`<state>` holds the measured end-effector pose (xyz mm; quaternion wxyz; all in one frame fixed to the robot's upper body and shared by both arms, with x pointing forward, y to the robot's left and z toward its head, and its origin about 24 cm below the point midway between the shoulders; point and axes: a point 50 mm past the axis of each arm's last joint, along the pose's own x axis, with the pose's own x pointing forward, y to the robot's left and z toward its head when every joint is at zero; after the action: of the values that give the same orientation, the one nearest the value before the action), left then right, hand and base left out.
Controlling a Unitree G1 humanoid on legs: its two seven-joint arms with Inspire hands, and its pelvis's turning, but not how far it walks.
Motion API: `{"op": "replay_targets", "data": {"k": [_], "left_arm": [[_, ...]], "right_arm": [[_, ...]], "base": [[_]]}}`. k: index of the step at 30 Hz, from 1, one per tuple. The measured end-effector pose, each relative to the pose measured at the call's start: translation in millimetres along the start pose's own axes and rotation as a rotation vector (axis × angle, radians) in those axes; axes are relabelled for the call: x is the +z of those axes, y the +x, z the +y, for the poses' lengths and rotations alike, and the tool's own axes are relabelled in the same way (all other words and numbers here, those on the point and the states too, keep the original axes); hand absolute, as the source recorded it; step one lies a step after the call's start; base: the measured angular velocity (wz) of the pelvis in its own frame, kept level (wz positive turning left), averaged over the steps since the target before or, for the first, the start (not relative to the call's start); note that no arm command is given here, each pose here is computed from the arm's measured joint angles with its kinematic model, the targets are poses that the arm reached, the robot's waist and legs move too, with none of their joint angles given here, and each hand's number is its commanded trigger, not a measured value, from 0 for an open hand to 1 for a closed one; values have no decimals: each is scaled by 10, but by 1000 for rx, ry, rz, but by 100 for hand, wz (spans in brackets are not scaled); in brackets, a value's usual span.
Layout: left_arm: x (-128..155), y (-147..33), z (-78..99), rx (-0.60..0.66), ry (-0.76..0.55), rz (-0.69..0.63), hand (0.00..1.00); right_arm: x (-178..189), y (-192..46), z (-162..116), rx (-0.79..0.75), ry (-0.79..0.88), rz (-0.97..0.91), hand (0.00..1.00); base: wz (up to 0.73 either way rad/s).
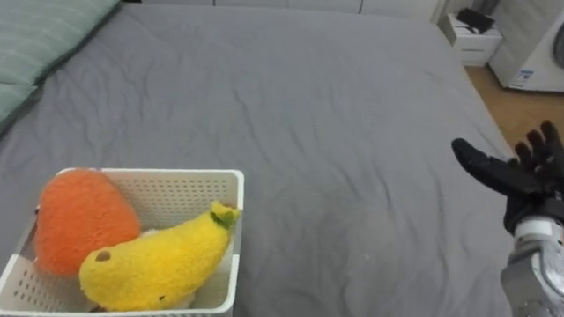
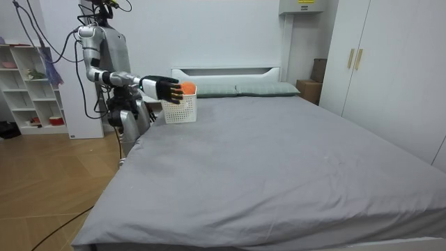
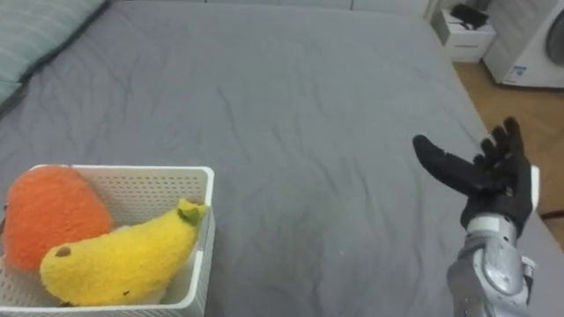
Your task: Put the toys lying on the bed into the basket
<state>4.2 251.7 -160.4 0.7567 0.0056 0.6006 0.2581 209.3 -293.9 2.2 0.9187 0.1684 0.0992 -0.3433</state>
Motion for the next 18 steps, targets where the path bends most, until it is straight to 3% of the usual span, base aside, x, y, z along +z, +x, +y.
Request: {"op": "replay_targets", "data": {"k": [4,7,10,12,18], "left_arm": [[2,-1,2,-2,0,-1,0],[-33,-7,23,3,1,6,0],[-68,-9,26,4,4,19,0],[-123,-16,34,8,-1,36,0],[-236,-22,66,1,20,99,0]], "right_arm": [[-400,-43,-427,-181,71,186,0],[-825,-203,-846,-348,38,364,0],[-1230,-519,-1245,-512,-52,560,0],[-1452,-852,-1550,-584,-194,707,0],[-1719,-1494,-1917,-558,-424,1032,0]], "base": [[-4],[-3],[0],[0],[-13]]}}
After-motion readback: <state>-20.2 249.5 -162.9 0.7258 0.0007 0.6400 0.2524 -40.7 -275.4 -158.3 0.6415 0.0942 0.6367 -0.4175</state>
